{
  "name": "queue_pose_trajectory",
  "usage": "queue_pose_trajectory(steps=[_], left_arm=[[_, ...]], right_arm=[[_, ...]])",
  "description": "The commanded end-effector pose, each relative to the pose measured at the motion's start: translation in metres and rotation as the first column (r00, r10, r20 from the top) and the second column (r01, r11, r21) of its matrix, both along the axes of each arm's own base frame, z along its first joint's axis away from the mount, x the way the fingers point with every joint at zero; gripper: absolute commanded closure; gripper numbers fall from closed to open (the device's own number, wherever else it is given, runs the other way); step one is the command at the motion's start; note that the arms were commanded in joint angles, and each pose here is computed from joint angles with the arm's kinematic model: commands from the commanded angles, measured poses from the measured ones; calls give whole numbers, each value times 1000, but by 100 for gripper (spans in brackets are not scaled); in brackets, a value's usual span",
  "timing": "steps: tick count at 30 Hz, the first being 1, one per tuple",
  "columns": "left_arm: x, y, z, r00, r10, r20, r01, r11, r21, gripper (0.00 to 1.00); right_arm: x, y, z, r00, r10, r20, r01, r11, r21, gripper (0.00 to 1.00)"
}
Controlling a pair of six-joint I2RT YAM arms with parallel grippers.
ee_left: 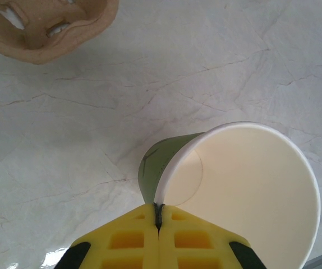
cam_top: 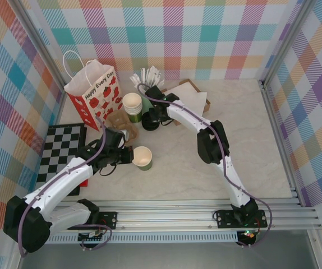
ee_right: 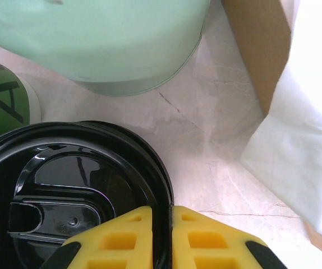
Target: Pack the takeout coffee
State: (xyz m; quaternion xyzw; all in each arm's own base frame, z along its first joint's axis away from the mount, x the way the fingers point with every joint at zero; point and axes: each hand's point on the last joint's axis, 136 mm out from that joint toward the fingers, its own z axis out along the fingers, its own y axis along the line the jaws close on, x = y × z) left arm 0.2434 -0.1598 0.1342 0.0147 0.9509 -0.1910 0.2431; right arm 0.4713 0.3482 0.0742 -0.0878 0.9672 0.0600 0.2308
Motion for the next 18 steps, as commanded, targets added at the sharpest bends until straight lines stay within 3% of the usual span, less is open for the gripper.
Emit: queue_pose_trajectory(steps=[1,9,18], left_arm=[[0,-9,-1,999,-39,1,39,999,-9,100],[11,-30,-1,998,-58,6,58,998,-23,100],[38,-63,-6,996,-91,6,91,994,56,100]], right_arm=[[-3,-7,45,997,10,74,-10,1000,2,86],[-23,-37,83,988,-16,151,15,1000,8,87],[-67,-123,115,968,-114,223,122,992,-24,87]])
